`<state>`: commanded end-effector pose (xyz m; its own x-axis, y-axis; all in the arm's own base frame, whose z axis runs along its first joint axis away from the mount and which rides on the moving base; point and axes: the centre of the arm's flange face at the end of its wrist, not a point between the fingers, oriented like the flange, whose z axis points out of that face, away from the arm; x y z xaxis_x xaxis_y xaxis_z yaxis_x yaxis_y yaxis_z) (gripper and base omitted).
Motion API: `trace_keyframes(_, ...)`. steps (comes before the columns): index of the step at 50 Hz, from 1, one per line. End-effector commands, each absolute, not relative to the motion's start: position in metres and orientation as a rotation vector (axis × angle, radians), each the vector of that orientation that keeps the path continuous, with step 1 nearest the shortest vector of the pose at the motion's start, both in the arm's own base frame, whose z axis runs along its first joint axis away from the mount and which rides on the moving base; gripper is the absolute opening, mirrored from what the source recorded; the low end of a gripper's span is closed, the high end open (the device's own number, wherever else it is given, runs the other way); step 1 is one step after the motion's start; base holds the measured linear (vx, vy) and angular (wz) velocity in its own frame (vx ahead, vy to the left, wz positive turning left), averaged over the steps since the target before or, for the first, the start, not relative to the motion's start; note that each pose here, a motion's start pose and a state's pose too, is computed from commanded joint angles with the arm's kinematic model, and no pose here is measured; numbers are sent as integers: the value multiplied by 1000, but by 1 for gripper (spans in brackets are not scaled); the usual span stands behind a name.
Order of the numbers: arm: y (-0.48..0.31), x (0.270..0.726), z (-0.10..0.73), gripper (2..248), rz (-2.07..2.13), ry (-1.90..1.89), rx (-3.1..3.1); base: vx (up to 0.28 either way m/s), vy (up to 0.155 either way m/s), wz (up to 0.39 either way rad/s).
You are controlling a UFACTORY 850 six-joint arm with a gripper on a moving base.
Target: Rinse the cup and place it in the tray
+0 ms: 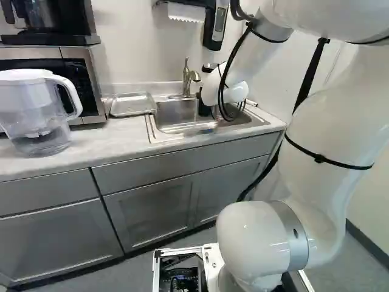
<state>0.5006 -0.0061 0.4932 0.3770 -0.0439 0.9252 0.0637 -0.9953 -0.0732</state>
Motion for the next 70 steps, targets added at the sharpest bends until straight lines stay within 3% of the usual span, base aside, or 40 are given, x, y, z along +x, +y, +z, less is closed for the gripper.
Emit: trace_keyframes(70, 32, 499, 493, 124, -1673, -113, -2491, 0, 0, 0)
